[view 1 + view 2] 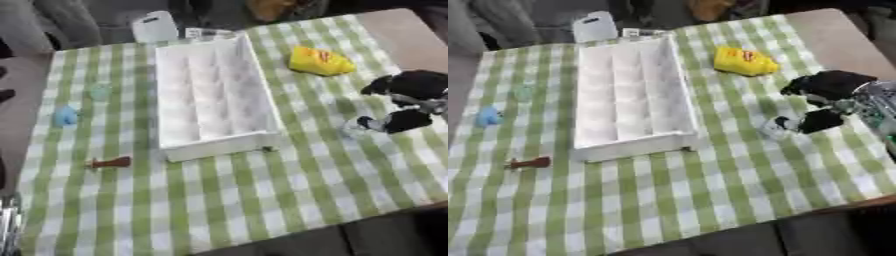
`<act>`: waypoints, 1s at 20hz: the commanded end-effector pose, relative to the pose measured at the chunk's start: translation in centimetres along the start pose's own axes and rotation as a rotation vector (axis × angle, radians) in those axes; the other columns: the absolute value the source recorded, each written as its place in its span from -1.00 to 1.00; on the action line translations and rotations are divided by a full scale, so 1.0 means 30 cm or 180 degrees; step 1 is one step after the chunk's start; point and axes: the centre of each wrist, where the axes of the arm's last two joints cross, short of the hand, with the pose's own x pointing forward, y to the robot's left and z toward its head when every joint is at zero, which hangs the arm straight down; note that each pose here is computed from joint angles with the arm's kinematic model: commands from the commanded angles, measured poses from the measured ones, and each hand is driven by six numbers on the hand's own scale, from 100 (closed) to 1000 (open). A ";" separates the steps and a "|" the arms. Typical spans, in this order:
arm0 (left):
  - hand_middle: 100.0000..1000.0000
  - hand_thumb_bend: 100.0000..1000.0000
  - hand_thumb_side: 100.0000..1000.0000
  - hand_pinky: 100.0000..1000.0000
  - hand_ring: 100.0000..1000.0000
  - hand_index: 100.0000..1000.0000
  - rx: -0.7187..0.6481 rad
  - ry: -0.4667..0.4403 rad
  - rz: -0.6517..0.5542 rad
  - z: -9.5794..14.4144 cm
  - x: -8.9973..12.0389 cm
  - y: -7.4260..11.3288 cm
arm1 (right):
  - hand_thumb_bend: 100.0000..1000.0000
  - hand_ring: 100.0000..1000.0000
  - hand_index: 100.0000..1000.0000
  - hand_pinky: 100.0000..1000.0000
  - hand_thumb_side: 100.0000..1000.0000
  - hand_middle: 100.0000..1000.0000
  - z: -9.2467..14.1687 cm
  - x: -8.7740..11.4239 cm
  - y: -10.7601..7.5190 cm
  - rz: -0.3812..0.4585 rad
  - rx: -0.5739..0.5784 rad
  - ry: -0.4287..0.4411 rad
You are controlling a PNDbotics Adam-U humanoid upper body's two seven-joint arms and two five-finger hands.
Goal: Pick up objects on the table and place them in the box.
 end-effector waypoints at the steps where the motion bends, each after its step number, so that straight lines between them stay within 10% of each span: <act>1: 0.33 -1.00 0.72 0.47 1.00 0.42 -0.0025 -0.0108 -0.0025 -0.021 0.020 0.012 | -0.39 -0.21 0.90 0.08 0.81 0.59 0.032 -0.033 -0.056 0.0051 0.0035 0.0075; 12: 0.33 -1.00 0.72 0.48 1.00 0.42 -0.0022 -0.0122 -0.0010 -0.025 0.024 0.010 | -0.20 -0.20 0.94 0.09 1.00 0.57 0.019 0.005 -0.037 0.0075 0.0327 -0.0041; 15: 0.33 -1.00 0.72 0.48 1.00 0.42 -0.0020 -0.0124 -0.0011 -0.026 0.025 0.010 | -0.18 -0.19 0.96 0.10 0.55 0.59 0.020 0.018 -0.037 0.0115 0.0441 -0.0089; 20: 0.33 -1.00 0.72 0.48 1.00 0.42 -0.0020 -0.0130 -0.0009 -0.027 0.026 0.009 | -0.20 -0.18 0.97 0.11 0.44 0.60 0.023 0.032 -0.050 0.0169 0.0533 -0.0115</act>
